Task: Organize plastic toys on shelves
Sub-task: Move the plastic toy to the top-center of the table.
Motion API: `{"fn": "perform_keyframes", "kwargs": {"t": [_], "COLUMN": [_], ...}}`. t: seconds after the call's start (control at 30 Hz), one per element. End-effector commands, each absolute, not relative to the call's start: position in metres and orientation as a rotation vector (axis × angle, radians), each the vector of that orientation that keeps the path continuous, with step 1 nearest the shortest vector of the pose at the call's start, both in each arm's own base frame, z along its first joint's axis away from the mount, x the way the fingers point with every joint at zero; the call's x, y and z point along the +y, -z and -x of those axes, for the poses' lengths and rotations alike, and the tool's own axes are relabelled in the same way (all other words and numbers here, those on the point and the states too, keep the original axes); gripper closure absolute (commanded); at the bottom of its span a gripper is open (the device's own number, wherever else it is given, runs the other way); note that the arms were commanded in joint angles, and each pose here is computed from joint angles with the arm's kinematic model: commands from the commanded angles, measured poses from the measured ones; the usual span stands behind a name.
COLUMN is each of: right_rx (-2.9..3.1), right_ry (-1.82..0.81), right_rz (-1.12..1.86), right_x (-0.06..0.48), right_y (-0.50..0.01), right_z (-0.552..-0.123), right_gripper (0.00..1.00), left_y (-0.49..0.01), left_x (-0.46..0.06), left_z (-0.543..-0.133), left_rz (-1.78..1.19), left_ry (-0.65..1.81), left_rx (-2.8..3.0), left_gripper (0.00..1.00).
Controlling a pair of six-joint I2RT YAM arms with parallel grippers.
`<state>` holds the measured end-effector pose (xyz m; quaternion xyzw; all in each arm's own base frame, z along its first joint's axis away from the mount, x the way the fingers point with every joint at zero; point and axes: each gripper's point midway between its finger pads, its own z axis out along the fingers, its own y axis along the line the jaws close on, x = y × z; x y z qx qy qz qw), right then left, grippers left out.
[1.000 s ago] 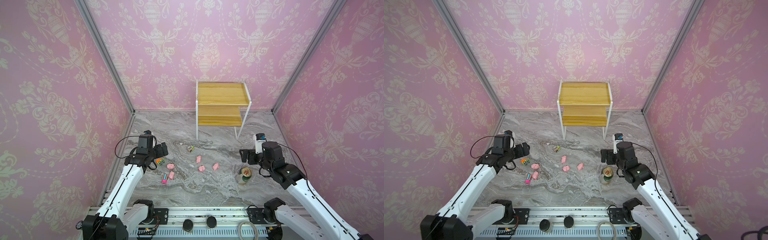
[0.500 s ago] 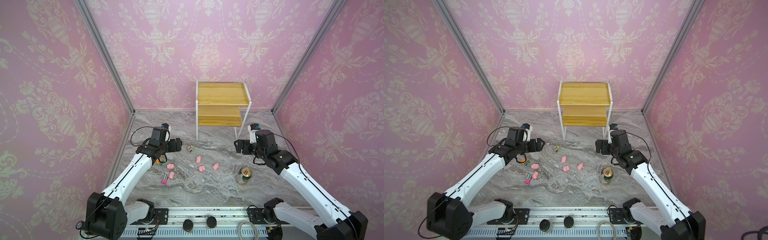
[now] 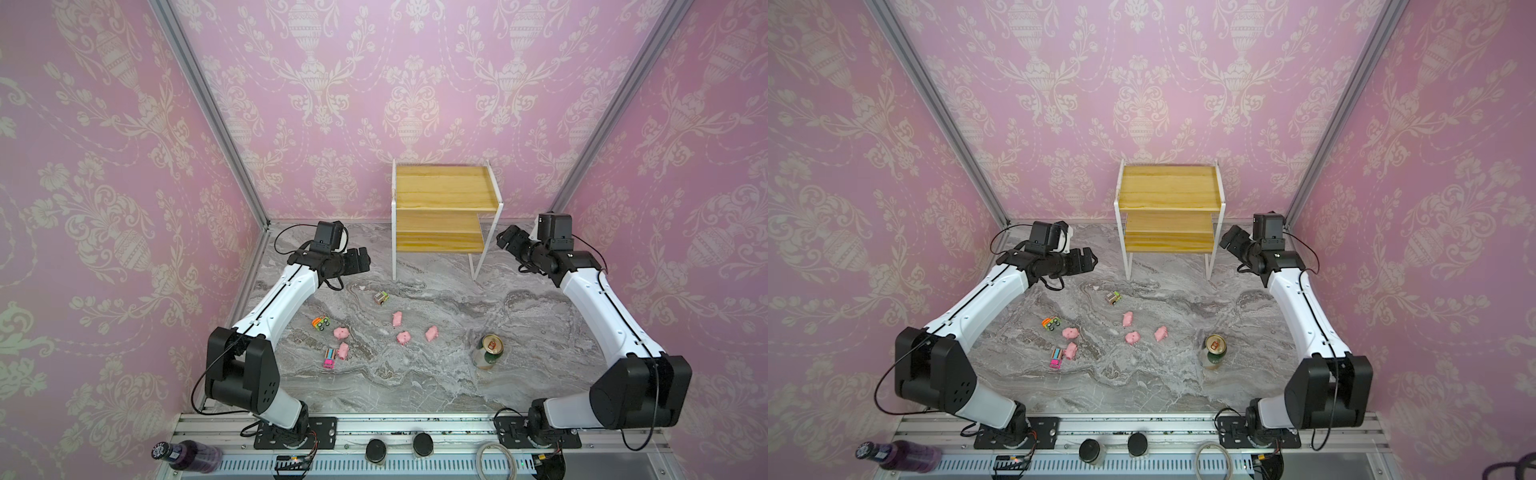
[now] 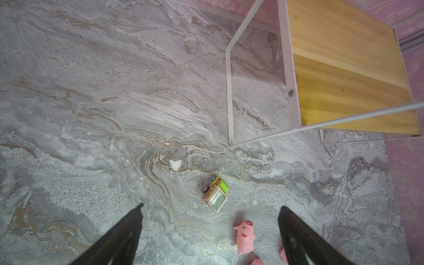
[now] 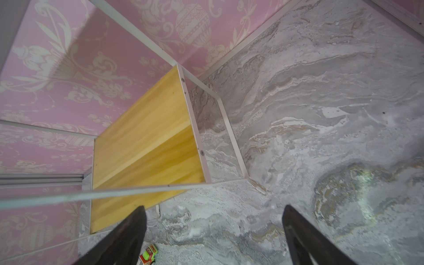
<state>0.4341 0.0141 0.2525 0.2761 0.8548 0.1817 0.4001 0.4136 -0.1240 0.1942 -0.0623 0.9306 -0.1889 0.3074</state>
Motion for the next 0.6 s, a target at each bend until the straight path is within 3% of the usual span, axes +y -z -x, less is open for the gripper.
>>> {"fn": "perform_keyframes", "kwargs": {"t": [0.0, 0.3, 0.57], "right_rx": [2.179, 2.223, 2.27], "right_ry": [-0.561, -0.68, -0.704], "right_rz": [-0.763, -0.852, -0.849], "right_x": [0.02, 0.03, 0.039], "right_y": [-0.25, -0.219, -0.192], "right_z": [-0.453, -0.499, -0.518], "right_gripper": [0.08, 0.1, 0.1], "left_y": [-0.197, -0.185, -0.177], "left_x": [-0.109, -0.057, -0.045], "left_z": [-0.416, -0.423, -0.429], "left_rz": [0.293, 0.49, 0.511], "left_ry": [0.584, 0.563, 0.534], "left_rx": [2.505, 2.525, 2.56], "left_gripper": [0.06, 0.06, 0.06]}}
